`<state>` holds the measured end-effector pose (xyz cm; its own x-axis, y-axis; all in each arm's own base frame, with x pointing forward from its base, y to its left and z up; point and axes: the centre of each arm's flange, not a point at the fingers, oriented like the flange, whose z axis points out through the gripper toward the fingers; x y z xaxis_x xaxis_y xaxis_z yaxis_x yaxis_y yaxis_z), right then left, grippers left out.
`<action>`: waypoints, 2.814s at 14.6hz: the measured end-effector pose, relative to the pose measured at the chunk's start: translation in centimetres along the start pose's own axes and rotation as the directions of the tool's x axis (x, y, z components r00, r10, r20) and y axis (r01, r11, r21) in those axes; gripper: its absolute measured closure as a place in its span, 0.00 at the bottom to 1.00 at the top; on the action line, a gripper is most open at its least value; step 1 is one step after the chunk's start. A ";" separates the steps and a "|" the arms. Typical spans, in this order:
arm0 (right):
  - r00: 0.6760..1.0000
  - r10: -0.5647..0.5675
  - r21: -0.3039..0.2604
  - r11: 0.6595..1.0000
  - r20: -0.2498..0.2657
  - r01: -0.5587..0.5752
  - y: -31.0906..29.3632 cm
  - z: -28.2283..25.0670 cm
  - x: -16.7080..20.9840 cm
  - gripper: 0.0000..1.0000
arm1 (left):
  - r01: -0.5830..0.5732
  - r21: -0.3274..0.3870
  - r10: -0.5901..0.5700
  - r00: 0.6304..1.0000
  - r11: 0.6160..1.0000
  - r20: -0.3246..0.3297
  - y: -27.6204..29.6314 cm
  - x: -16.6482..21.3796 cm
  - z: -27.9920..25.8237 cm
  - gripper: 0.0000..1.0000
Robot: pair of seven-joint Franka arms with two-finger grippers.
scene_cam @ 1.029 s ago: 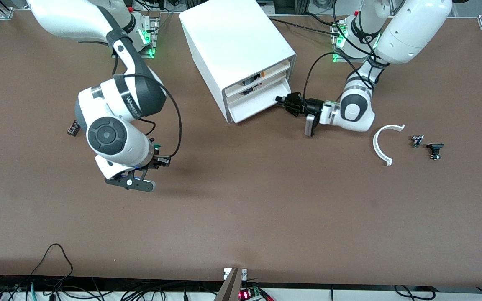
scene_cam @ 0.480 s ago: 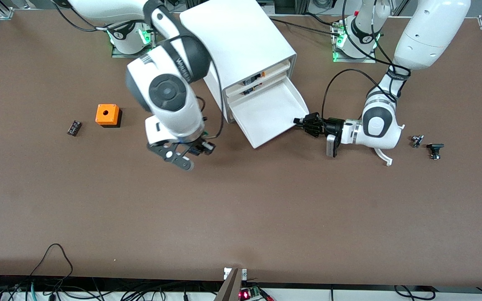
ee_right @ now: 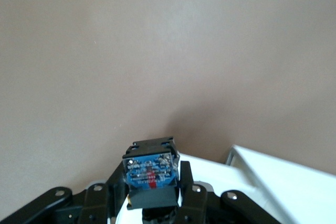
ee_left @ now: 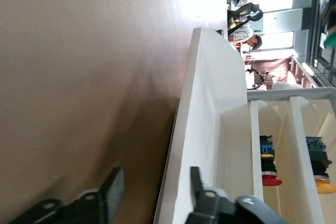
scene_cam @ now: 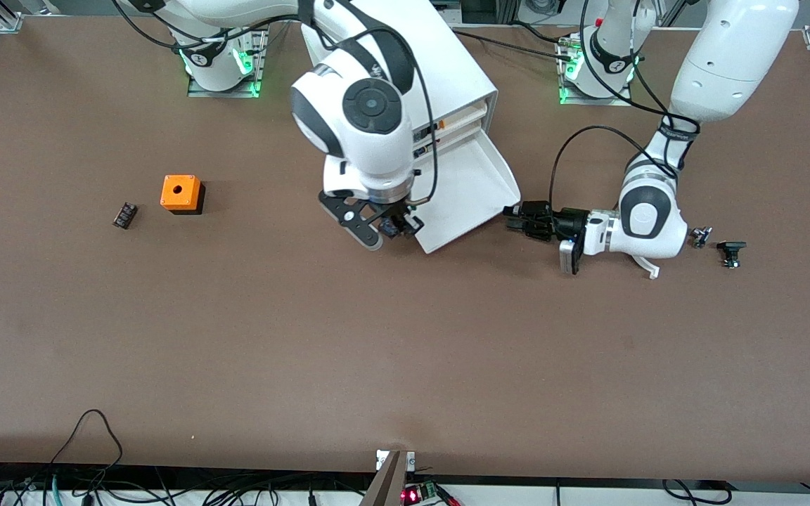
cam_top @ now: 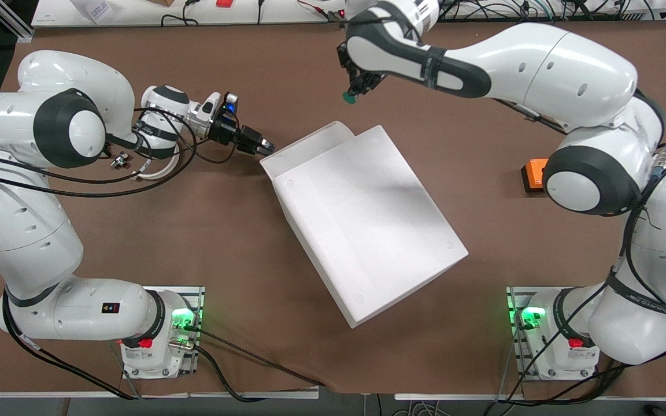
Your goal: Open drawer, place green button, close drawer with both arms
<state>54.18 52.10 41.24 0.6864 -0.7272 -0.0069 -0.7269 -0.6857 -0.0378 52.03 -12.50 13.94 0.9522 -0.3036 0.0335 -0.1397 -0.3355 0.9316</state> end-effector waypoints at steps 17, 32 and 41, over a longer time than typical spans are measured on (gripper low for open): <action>0.965 0.253 0.049 0.965 0.075 -0.257 -1.7 12.9 -11.5 0.23 | 0.068 0.826 -0.429 0.877 0.559 0.218 24.5 11.0 -18.0 0.00; 0.918 -0.394 -0.068 0.918 -0.044 0.391 3.6 0.4 22.5 0.00 | 0.472 0.828 -0.352 0.863 0.303 -0.363 25.8 16.3 -11.2 0.00; 0.765 -0.643 -0.111 0.762 -0.020 0.638 14.5 -5.4 34.5 0.00 | 0.717 0.625 -0.350 0.696 0.308 -0.627 18.1 10.3 9.7 0.00</action>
<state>67.25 16.90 45.82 0.9925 -0.1161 0.0393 -0.1189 -0.9898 0.0781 56.71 -30.37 27.68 0.8820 0.4651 -0.0760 0.4705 -0.8783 0.0852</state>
